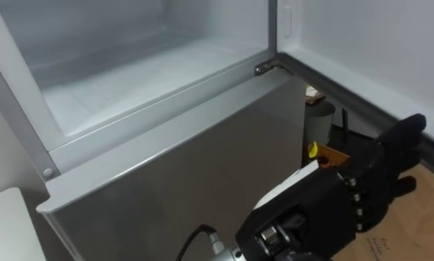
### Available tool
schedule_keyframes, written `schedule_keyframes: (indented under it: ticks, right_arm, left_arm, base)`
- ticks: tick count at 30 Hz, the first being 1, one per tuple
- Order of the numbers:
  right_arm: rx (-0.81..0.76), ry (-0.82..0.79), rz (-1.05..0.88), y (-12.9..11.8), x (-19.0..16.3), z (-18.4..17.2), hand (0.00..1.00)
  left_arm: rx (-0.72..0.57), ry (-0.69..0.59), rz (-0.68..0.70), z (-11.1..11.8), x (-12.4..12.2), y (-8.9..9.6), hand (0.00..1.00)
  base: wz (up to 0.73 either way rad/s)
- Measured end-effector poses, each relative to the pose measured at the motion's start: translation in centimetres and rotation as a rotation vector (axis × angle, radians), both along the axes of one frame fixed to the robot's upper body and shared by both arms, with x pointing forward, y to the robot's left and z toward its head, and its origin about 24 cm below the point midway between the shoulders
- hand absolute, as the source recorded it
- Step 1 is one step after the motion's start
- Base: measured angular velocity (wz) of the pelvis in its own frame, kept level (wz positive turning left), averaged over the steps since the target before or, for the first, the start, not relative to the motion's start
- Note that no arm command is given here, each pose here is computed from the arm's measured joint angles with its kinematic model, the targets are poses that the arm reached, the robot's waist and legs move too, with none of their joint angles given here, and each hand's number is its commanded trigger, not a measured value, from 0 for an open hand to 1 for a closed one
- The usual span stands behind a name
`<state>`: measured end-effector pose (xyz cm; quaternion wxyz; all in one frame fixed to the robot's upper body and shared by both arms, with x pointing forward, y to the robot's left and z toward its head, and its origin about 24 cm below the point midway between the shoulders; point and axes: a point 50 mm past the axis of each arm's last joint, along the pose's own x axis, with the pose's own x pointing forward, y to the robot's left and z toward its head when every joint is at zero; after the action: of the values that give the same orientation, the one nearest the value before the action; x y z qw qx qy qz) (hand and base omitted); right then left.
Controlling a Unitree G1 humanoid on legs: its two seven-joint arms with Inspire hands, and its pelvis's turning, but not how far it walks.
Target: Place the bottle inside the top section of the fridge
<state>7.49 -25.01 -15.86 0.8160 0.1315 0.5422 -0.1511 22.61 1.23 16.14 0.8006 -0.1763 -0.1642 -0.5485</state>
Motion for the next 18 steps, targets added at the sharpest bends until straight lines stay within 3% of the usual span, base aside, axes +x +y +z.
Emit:
schedule_keyframes:
  ticks: [7, 14, 18]
  right_arm:
    - [-0.025, 0.015, -0.014, 0.2, -0.4, -0.1, 0.0]
    - [-0.048, 0.027, 0.032, 0.1, -0.6, -0.1, 0.0]
    - [-0.056, 0.035, 0.083, 0.4, -0.8, -0.2, 0.0]
  left_arm:
    - [0.009, 0.022, 0.064, -0.3, 0.8, 0.6, 0.0]
    - [-0.048, 0.006, 0.206, 0.9, 1.8, 2.7, 0.0]
    - [-0.045, -0.084, 0.301, 2.2, 1.6, 3.8, 0.0]
  base:
    - [0.3]
    - [0.34]
    - [0.19]
